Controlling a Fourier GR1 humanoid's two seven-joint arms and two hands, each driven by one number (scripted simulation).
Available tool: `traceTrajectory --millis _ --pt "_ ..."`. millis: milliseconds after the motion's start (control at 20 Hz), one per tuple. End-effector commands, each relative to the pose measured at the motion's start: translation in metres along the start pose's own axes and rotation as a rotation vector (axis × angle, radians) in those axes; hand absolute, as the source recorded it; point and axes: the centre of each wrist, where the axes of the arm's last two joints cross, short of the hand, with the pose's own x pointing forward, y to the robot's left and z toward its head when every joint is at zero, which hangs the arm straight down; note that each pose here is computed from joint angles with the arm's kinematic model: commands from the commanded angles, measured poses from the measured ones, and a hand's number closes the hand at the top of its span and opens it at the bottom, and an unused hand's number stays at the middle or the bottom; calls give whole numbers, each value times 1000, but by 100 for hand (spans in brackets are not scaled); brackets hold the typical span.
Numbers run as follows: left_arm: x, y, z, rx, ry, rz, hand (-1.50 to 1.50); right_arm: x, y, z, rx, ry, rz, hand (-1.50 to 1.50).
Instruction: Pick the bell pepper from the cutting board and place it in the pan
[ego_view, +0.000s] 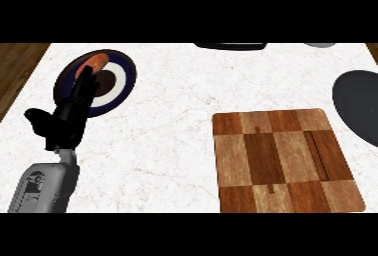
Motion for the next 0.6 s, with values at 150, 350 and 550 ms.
traceTrajectory --millis 150,350,550 --pt "9 0 -2 -27 -14 10 0 -10 30 -14 -15 54 7 150" --pt "7 -16 -10 -11 -6 24 0 -21 42 -5 15 75 -168 150" --pt "16 -1 -13 -28 -41 1 0 -35 48 10 257 189 -196 -150"
